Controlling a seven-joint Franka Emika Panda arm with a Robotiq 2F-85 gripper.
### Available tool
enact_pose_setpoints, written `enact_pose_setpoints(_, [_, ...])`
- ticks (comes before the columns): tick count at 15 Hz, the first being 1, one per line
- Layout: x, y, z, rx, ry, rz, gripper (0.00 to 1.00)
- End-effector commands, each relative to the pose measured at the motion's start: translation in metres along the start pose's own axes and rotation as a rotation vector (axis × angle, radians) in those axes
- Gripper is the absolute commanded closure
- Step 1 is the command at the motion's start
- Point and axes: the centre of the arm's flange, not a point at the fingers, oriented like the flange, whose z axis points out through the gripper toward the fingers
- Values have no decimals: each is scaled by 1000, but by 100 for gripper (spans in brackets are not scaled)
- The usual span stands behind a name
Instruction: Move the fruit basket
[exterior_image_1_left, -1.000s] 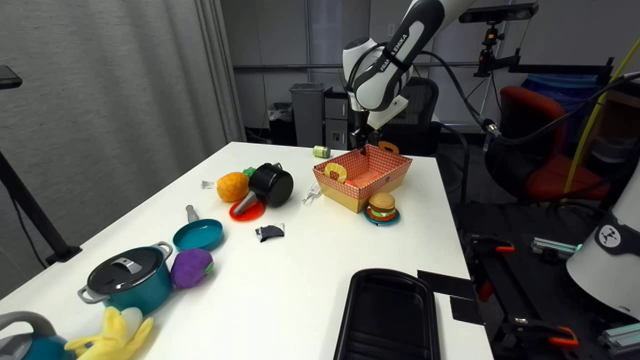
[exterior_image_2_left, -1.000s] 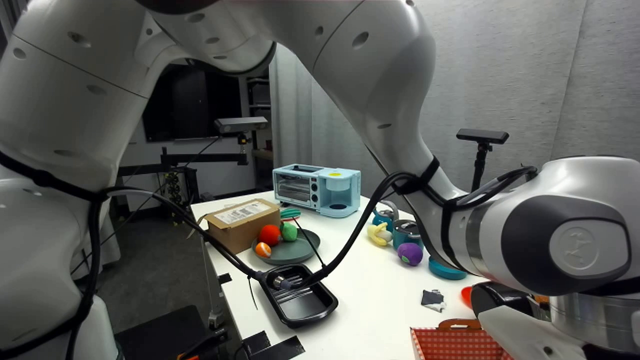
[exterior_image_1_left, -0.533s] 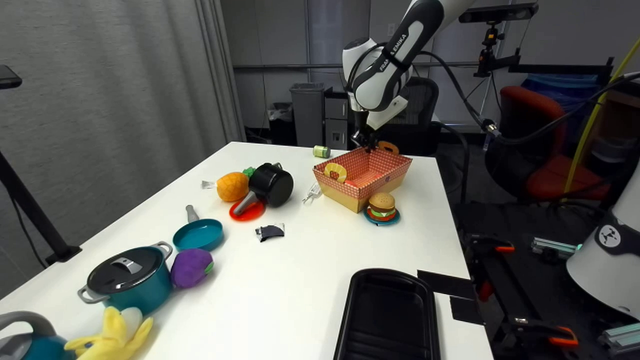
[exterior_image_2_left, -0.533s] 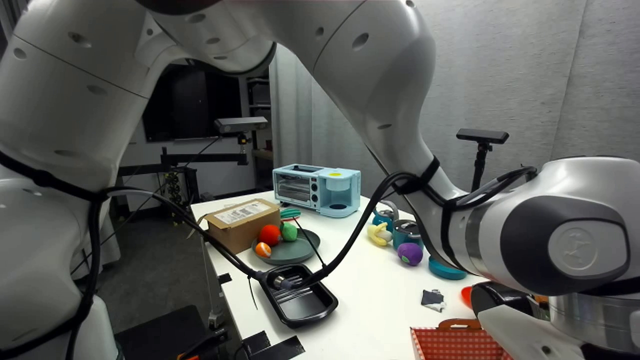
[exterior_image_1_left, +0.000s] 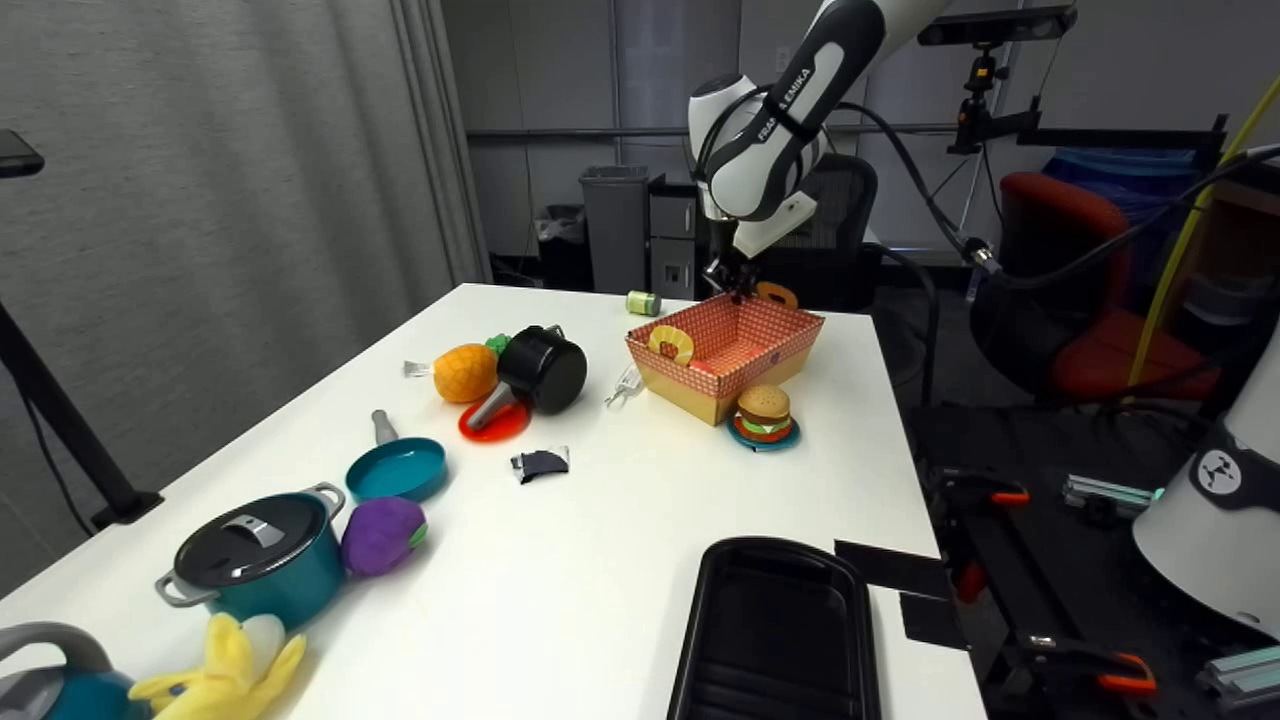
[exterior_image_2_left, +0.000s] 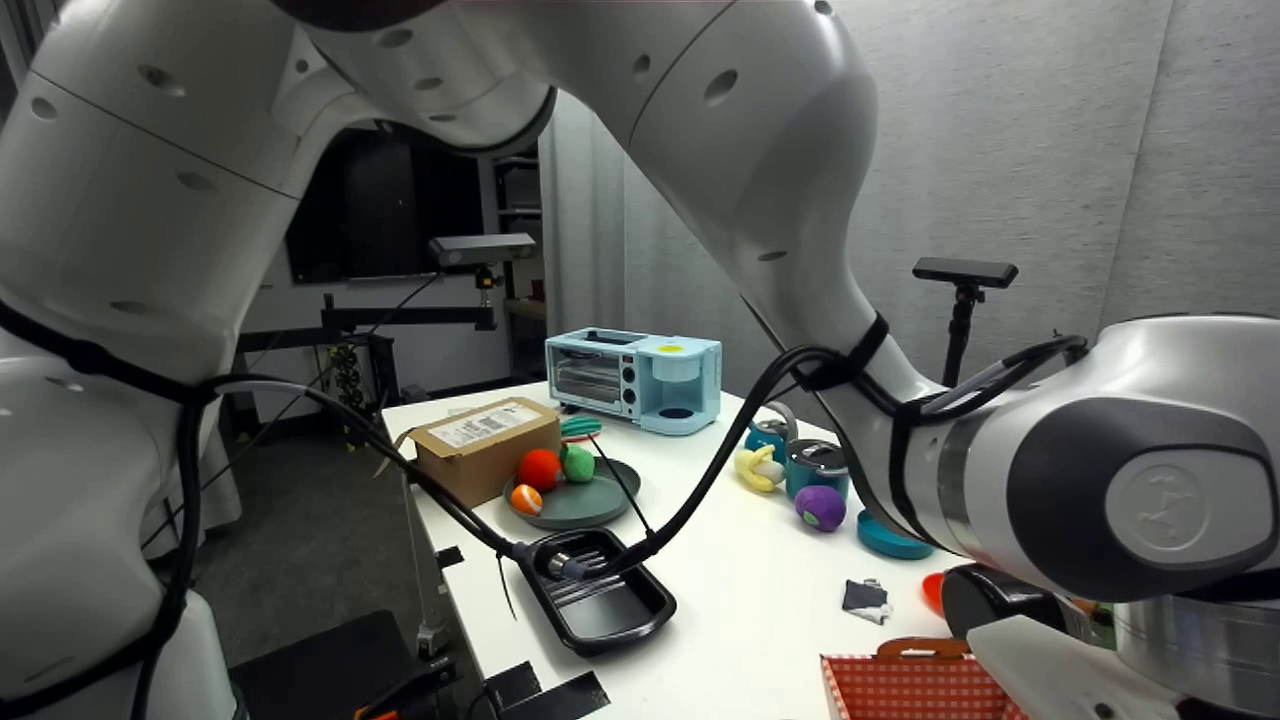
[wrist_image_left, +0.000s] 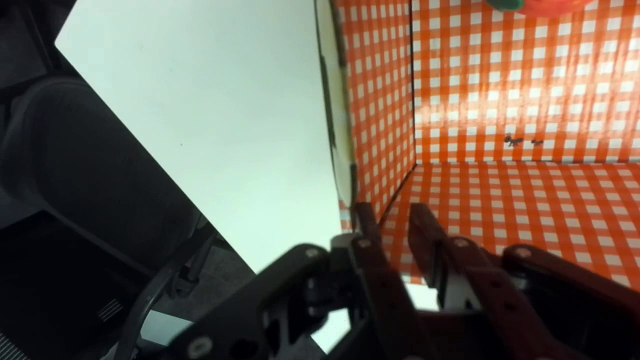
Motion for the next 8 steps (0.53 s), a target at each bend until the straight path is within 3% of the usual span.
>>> enact_pose_setpoints(1, [6, 2, -12, -12, 51, 3, 43])
enact_pose_setpoints(6, [12, 4, -9, -7, 45, 9, 6])
enact_pose_setpoints(8, [13, 7, -7, -3, 39, 16, 0])
